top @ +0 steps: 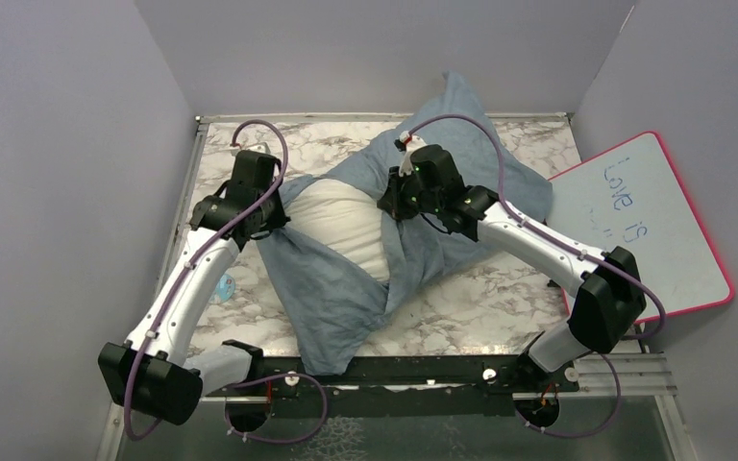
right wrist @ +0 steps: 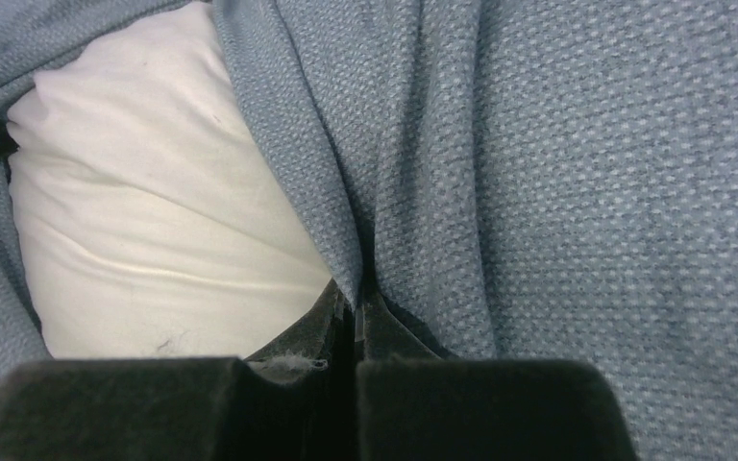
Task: Remove the pillowcase from the pillow
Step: Remove the pillow from the pillowcase.
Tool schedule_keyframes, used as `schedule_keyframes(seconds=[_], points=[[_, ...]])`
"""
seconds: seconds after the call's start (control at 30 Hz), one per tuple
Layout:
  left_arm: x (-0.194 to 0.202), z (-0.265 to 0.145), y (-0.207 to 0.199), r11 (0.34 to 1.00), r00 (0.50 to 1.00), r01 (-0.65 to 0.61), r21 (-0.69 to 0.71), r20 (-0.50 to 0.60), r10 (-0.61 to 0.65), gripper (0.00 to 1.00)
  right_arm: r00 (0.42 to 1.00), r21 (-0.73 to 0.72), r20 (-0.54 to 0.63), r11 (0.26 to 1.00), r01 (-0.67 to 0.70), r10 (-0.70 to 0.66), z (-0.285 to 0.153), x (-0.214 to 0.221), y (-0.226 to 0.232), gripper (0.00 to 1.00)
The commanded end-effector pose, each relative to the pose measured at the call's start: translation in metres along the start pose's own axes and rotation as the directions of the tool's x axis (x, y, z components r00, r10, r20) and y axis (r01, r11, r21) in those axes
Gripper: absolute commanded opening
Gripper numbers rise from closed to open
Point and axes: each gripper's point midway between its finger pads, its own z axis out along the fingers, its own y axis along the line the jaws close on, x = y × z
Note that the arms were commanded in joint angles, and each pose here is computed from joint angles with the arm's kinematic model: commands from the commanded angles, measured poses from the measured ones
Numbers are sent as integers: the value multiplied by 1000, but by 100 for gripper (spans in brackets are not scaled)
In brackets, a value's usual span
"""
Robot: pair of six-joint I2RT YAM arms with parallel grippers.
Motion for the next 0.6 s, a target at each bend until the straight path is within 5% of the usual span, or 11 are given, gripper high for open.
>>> schedule_keyframes(seconds=[0.0, 0.33, 0.57], points=[[1, 3, 43, 994, 999, -44, -96, 11, 45, 3, 984, 156, -174, 988, 1, 26, -6, 46, -31, 5], [17, 9, 132, 958, 993, 104, -268, -21, -113, 0, 994, 378, -43, 923, -76, 100, -23, -5, -95, 1], [28, 16, 64, 974, 981, 184, 129, -78, -175, 0, 988, 88, -154, 996, -2, 15, -16, 9, -50, 2]])
